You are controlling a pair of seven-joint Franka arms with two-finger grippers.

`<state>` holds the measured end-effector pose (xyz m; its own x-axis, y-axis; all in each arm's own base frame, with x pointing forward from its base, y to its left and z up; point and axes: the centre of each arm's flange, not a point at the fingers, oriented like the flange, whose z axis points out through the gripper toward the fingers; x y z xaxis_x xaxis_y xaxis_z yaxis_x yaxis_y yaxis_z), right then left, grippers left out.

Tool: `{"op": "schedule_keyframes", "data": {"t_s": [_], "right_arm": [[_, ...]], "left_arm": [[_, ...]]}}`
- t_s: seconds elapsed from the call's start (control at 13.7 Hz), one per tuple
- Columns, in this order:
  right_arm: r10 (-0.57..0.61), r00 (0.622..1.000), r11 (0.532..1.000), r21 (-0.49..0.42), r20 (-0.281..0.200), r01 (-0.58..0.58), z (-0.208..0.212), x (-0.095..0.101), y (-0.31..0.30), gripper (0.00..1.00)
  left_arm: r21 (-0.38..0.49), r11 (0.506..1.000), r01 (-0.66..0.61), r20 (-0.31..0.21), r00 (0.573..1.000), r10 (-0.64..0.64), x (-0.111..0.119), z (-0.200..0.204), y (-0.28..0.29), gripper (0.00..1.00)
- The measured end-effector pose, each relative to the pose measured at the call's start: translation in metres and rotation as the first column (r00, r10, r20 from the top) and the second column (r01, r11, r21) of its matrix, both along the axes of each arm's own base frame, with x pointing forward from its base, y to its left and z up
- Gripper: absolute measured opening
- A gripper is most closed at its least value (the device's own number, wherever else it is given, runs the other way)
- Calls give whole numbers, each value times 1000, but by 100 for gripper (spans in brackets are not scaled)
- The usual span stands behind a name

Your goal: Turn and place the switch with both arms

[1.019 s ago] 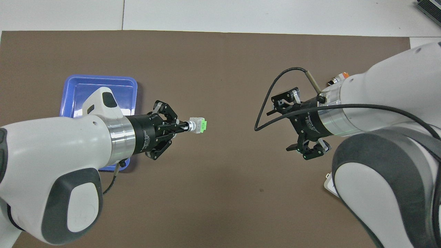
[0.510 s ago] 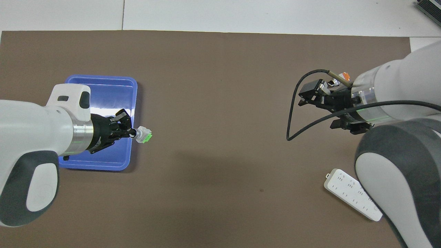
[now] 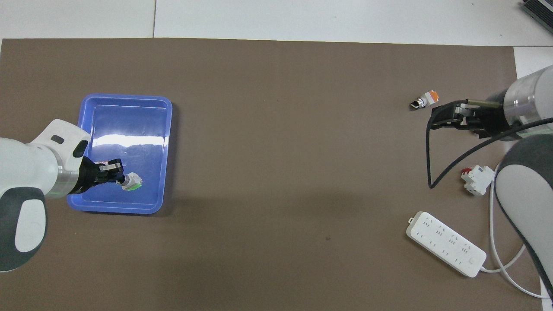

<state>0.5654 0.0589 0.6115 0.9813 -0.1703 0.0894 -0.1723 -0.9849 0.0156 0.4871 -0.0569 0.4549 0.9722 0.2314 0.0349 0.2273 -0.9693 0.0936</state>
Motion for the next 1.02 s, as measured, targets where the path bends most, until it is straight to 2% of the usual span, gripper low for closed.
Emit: {"op": "schedule_keyframes", "data": {"t_s": [0.36,0.44,0.51,0.66,0.73,0.8,1.02], "right_arm": [[45,999,999,-19,-26,-45,15,-4,-11,100],[60,998,998,-19,-33,-61,14,-4,-13,100],[71,997,997,-19,-43,-72,11,-4,-15,100],[74,995,997,-20,-63,-75,5,-5,-15,100],[74,995,997,-20,-69,-75,2,-5,-15,100],[74,994,997,-19,-75,-75,-1,-6,-15,100],[73,994,997,-14,-80,-74,-3,-6,-15,100]], "left_arm": [[8,998,68,-9,998,-68,12,-60,4,11],[8,997,77,-14,997,-77,14,-66,5,15],[8,997,79,-13,997,-79,17,-67,7,24],[6,997,79,-6,997,-79,27,-53,11,47],[3,997,81,-18,997,-81,33,-41,11,60],[7,996,91,-40,995,-91,41,-26,11,67],[107,980,166,-142,978,-150,60,24,12,68]]}}
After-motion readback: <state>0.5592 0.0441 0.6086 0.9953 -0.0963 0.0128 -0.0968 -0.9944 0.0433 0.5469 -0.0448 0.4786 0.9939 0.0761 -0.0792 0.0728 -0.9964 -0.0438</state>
